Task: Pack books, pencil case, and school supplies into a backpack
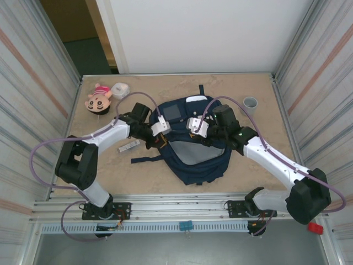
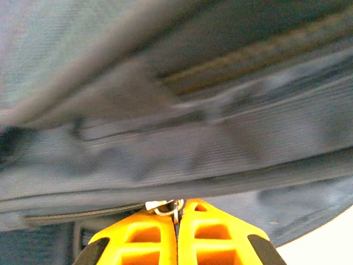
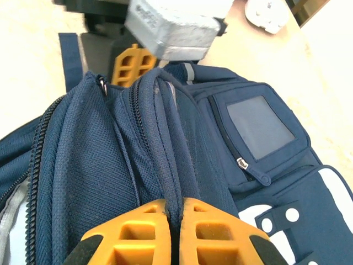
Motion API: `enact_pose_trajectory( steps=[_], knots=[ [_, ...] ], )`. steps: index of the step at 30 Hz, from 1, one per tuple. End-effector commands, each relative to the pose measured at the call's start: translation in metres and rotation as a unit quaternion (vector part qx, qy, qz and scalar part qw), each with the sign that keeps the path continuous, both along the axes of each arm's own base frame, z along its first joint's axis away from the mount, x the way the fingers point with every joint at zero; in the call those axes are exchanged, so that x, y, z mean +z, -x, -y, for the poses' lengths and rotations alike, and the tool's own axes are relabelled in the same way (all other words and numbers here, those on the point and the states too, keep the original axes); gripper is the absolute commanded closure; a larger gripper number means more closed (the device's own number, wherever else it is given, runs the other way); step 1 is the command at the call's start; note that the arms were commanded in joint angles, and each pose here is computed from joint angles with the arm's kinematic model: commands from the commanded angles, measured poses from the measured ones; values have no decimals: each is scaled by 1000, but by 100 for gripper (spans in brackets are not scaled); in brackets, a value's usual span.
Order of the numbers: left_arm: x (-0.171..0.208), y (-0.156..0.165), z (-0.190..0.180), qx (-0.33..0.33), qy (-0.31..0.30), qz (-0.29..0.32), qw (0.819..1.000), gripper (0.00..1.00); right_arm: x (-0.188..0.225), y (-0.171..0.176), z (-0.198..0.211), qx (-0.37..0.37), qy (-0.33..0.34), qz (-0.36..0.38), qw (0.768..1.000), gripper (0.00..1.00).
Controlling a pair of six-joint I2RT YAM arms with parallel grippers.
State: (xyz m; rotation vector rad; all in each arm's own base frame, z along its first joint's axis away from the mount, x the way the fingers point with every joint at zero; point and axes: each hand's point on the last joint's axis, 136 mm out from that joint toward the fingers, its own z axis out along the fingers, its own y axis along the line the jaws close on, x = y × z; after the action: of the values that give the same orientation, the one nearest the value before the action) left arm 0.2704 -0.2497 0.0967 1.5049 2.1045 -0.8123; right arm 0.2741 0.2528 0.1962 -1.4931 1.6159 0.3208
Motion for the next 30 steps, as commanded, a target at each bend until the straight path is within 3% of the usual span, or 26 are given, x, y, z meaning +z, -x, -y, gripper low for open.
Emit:
enact_pose_trajectory(
  steps=[1,8,11,14,16,19,23,26,29,30],
  knots=[
    [10,38,10,-11,27,-69,997,95,-1,-15,4,-33,-11,9,999,100],
    [13,53,15,2,31,-91,995,96,1,-9,8,-53,-27,-19,998,99],
    [13,50,14,25,39,-80,996,97,17,3,13,-88,-60,-81,991,70],
    [15,45,16,55,56,-77,994,97,36,12,23,-181,-129,-178,959,46],
    [15,46,17,72,66,-82,992,97,41,21,31,-241,-174,-243,923,38],
    [11,54,20,76,63,-78,992,97,41,38,41,-318,-244,-343,849,35],
    [4,64,23,80,61,-83,991,97,24,59,52,-405,-313,-463,723,34],
    [-1,62,21,93,58,-83,990,98,5,80,43,-417,-335,-557,636,32],
    [-2,61,20,98,57,-77,991,98,-20,98,38,-454,-320,-604,572,32],
    [-2,60,19,100,56,-75,991,98,-25,101,37,-462,-315,-607,565,32]
  ],
)
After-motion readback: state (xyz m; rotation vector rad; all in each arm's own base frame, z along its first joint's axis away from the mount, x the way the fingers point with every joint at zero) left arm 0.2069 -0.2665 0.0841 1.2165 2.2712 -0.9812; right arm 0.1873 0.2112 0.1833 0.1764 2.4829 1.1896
